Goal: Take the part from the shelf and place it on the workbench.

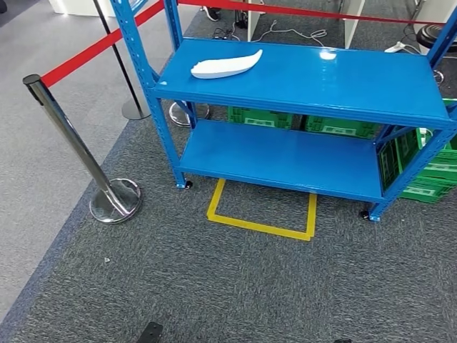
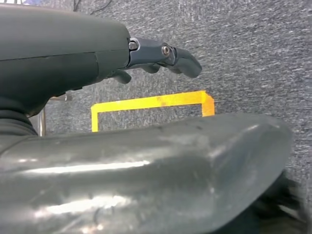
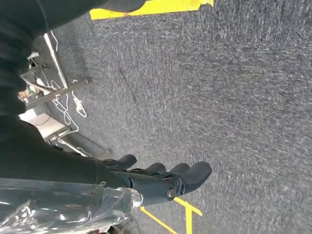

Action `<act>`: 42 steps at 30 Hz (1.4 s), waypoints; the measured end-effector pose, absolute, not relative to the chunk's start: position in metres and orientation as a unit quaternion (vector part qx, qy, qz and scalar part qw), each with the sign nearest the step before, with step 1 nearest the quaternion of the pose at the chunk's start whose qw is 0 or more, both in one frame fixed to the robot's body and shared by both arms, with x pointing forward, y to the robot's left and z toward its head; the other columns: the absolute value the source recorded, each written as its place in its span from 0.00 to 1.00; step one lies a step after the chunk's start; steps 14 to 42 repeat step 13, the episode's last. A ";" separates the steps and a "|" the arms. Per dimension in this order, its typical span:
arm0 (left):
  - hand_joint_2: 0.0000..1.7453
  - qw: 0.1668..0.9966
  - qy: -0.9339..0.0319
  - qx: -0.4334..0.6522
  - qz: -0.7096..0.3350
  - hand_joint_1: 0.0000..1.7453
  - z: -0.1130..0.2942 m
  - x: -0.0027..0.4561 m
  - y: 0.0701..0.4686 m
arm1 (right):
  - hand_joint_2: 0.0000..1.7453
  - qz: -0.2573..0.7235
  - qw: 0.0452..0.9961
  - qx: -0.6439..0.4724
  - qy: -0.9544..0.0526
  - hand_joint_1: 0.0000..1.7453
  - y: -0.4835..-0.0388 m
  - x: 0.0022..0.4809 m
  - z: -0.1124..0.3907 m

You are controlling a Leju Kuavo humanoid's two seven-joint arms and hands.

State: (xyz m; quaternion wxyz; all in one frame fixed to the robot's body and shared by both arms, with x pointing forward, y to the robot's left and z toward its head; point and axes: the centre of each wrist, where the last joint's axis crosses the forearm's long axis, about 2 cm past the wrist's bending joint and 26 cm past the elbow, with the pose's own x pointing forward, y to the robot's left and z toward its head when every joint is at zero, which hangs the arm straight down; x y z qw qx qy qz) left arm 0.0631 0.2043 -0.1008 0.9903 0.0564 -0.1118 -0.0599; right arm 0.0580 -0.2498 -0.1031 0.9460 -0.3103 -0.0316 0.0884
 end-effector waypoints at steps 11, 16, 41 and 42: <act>0.00 0.990 -0.111 0.056 -0.060 0.00 -0.101 0.063 0.203 | 1.00 0.092 0.942 -0.321 -0.033 0.00 -0.251 0.058 -0.103; 0.00 0.990 -0.111 0.056 -0.060 0.00 -0.101 0.063 0.203 | 1.00 0.092 0.942 -0.321 -0.033 0.00 -0.251 0.058 -0.103; 0.00 0.990 -0.111 0.056 -0.060 0.00 -0.101 0.063 0.203 | 1.00 0.092 0.942 -0.321 -0.033 0.00 -0.251 0.058 -0.103; 0.00 0.990 -0.111 0.056 -0.060 0.00 -0.101 0.063 0.203 | 1.00 0.092 0.942 -0.321 -0.033 0.00 -0.251 0.058 -0.103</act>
